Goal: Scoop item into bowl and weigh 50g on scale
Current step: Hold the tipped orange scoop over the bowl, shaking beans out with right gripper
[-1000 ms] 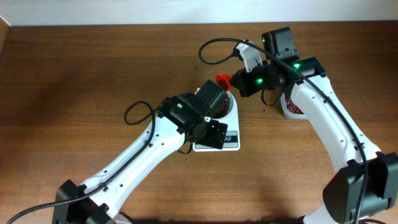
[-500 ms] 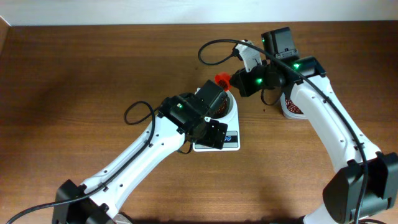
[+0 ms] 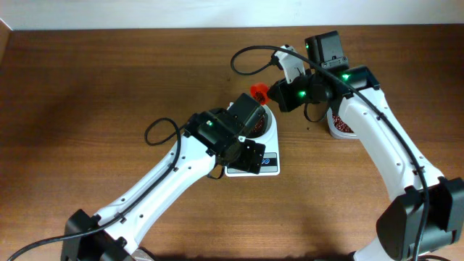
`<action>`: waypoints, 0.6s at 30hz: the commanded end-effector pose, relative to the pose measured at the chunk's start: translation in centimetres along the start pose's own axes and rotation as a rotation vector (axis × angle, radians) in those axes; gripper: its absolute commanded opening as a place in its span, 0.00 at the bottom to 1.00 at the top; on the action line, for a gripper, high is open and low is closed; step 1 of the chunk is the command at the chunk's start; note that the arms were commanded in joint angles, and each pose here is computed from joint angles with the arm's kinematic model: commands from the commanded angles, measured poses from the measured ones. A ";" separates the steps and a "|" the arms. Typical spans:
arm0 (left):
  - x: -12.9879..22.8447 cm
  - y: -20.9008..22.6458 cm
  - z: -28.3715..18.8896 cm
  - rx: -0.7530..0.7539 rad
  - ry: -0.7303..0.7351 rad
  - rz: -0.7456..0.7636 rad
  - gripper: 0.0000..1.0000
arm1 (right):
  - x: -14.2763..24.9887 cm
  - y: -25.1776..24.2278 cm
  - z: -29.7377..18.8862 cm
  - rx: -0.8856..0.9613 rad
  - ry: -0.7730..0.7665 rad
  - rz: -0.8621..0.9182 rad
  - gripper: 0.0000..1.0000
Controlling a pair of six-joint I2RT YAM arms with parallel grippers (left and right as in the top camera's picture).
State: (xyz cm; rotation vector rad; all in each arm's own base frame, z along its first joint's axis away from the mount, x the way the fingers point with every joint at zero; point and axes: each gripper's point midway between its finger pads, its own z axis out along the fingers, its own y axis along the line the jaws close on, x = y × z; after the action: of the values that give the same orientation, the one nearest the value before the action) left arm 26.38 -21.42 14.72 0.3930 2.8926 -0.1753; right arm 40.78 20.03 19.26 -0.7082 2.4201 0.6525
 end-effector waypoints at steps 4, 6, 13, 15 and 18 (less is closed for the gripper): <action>0.1 0.2 0.2 -0.016 0.003 -0.013 0.99 | -1.0 1.8 -0.8 -0.046 -0.032 -0.100 0.04; 0.1 0.2 0.2 -0.016 0.003 -0.013 0.99 | -1.0 1.4 -0.7 -0.025 -0.027 -0.088 0.04; 0.1 0.2 0.2 -0.016 0.003 -0.013 0.99 | -1.0 1.0 -0.8 -0.002 -0.028 -0.030 0.04; 0.1 0.2 0.2 -0.016 0.003 -0.013 0.99 | -0.9 0.6 -0.8 0.014 -0.024 -0.038 0.04; 0.1 0.2 0.2 -0.016 0.003 -0.013 0.99 | -0.9 0.9 -0.7 0.003 -0.024 -0.031 0.04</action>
State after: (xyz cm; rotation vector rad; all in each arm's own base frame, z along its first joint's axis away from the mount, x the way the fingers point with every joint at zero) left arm 26.38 -21.42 14.72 0.3930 2.8926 -0.1753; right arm 40.49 20.29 19.23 -0.7657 2.4019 0.6479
